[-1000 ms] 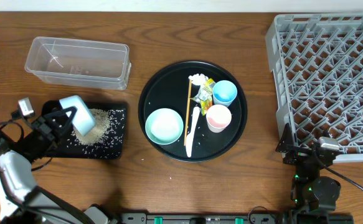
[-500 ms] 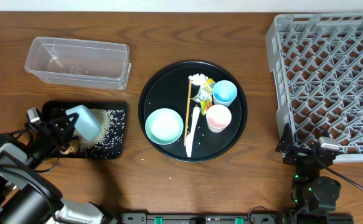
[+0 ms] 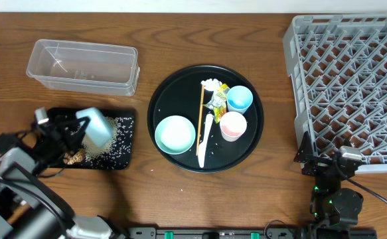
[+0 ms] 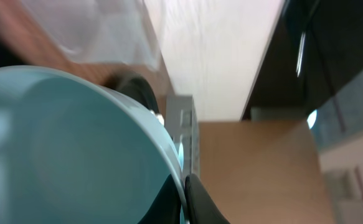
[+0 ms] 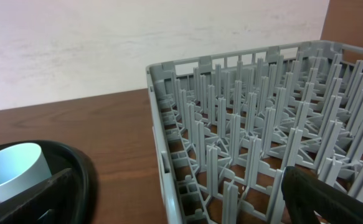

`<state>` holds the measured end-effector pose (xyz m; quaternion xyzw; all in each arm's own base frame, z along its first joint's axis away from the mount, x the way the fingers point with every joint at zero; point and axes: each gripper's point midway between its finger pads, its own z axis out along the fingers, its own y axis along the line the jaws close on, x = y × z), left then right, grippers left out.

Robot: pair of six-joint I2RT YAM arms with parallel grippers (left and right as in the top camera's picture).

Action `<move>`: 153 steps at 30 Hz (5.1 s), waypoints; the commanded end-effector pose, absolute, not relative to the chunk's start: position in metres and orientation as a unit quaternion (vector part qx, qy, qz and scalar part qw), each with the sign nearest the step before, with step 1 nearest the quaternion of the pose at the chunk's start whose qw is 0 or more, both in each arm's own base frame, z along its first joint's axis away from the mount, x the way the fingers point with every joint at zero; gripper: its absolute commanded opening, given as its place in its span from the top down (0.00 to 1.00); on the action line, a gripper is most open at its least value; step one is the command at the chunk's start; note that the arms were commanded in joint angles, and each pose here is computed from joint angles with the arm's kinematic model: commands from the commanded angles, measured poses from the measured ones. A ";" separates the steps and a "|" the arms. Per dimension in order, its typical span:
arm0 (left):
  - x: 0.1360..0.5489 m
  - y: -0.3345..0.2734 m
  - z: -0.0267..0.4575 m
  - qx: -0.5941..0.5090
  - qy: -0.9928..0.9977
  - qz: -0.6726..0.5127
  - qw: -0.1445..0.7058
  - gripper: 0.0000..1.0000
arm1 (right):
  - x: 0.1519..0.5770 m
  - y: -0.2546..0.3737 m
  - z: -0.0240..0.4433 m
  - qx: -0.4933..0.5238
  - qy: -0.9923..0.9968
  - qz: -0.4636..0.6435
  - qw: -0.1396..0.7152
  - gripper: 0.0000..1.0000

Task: Sort waste into correct bins and load items into the dishwasher rack

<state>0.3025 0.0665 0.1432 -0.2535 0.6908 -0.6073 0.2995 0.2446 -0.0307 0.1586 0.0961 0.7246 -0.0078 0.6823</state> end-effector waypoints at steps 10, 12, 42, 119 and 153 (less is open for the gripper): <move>0.311 -0.030 0.234 -0.072 0.828 -0.435 0.347 0.94 | 0.244 -0.030 0.159 0.092 0.724 -0.011 0.683 0.01; 0.312 -0.047 0.231 -0.049 0.852 -0.384 0.353 0.94 | 0.244 -0.030 0.159 0.092 0.724 -0.011 0.683 0.01; 0.411 -0.170 0.096 0.092 0.911 -0.124 0.383 0.94 | 0.244 -0.030 0.159 0.092 0.724 -0.011 0.683 0.01; 0.217 -0.021 0.143 -0.117 0.973 0.066 0.190 0.02 | 0.244 -0.030 0.159 0.092 0.724 -0.011 0.683 0.01; 0.190 0.071 0.148 -0.503 0.842 0.071 0.182 0.02 | 0.200 0.112 0.195 0.025 0.681 0.518 0.516 0.01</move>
